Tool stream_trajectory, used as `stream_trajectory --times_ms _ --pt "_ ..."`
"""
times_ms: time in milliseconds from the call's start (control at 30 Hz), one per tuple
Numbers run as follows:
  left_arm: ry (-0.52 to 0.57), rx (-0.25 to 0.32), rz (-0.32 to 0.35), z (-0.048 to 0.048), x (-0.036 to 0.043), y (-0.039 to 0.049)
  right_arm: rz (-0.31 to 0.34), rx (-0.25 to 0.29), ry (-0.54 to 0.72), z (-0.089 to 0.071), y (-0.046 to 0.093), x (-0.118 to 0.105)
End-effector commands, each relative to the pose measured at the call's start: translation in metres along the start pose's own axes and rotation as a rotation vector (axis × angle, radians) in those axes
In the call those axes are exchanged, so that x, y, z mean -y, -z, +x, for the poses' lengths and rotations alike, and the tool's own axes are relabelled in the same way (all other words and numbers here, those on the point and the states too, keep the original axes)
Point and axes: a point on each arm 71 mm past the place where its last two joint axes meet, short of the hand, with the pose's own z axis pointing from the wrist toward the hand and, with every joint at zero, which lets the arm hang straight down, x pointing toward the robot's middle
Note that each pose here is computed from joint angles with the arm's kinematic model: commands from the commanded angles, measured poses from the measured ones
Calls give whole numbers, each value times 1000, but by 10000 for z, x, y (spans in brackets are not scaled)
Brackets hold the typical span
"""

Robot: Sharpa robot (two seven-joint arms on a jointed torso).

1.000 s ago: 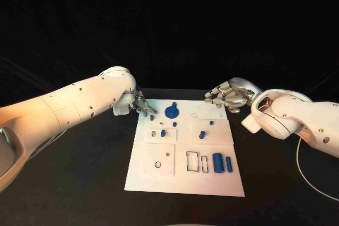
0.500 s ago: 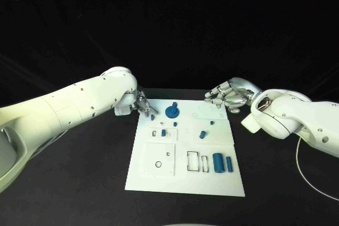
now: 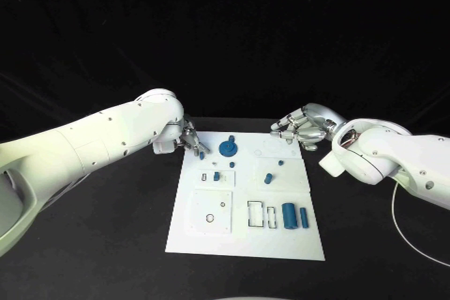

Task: Assemble the parts on the task board

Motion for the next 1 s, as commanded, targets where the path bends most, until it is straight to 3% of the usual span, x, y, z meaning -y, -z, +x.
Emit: stream_trajectory --times_ms 33,1000 --pt "-18 -19 15 19 28 0 -10 -12 5 14 -1 -8" --pt "-18 -51 17 68 21 -39 -12 -15 5 20 -2 -11"
